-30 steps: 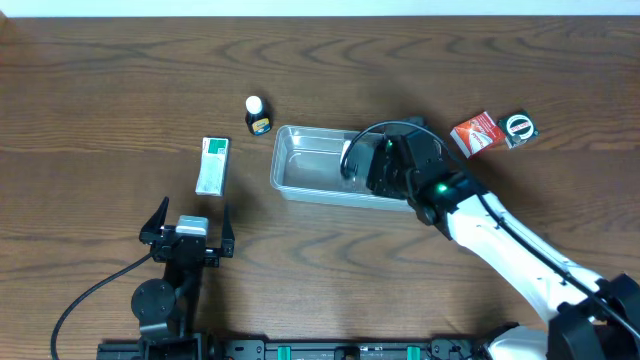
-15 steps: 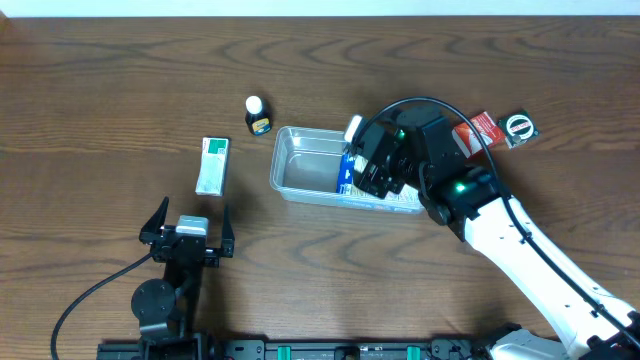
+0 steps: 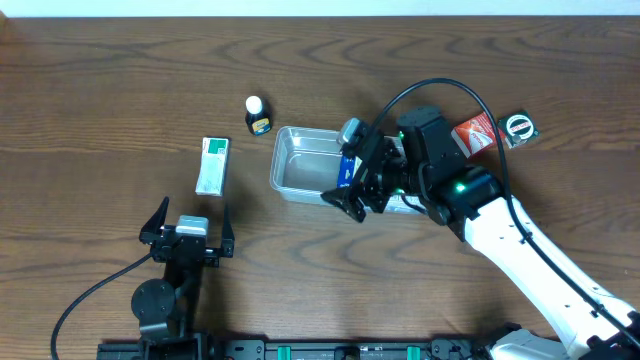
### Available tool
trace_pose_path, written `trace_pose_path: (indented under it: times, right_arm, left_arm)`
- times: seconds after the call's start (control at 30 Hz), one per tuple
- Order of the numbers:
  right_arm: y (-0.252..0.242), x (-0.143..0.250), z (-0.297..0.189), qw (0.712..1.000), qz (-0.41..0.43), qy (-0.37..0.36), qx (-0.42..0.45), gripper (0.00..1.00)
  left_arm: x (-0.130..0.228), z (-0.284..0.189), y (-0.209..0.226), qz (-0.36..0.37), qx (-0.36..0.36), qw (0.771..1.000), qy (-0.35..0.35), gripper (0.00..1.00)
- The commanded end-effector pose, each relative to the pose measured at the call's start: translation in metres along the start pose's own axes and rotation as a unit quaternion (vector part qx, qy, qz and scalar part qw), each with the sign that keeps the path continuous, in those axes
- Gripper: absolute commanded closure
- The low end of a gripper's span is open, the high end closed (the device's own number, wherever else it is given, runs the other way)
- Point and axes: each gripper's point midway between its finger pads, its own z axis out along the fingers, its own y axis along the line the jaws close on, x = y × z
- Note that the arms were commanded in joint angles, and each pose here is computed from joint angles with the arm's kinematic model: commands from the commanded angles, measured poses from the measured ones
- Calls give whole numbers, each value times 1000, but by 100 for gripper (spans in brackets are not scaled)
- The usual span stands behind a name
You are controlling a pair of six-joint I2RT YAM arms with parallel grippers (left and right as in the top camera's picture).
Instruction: Pack container
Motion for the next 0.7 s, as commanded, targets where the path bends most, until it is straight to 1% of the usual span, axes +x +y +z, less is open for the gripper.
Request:
trace_pose_path:
  times: [0.0,0.07,0.13,0.23,0.3,0.37,0.43,0.53,0.6,0.67]
  right_arm:
    - [27,-11,-2,997,33,-17,-69,7]
    - [27,-13,0,997,49,-18,-62,20]
    - [19,-13,3,996,85,-14,-33,32]
    - [-1,-8,5,991,126,-7,38,57]
    - [-9,-8,9,988,135,-9,71,59]
    - [-15,-10,13,984,147,-14,101,64]
    - [-20,-12,18,980,153,-20,128,65]
    - [-28,-11,26,972,159,-25,169,71]
    - [-38,-6,25,961,181,-25,208,79]
    - [-44,-5,22,951,204,-30,228,82]
  left_arm:
    - [16,1,-3,-11,5,1000,21,2]
    - [16,1,-3,-11,5,1000,21,2]
    - [16,1,-3,-11,5,1000,21,2]
    - [16,1,-3,-11,5,1000,21,2]
    - [16,1,-3,-11,5,1000,21,2]
    - [16,1,-3,-11,5,1000,21,2]
    - [16,1,-3,-11,5,1000,21,2]
    - [16,1,-3,-11,5,1000,21,2]
    - [16,1,-3,-11,5,1000,21,2]
    - [16,1,-3,-11,5,1000,21,2]
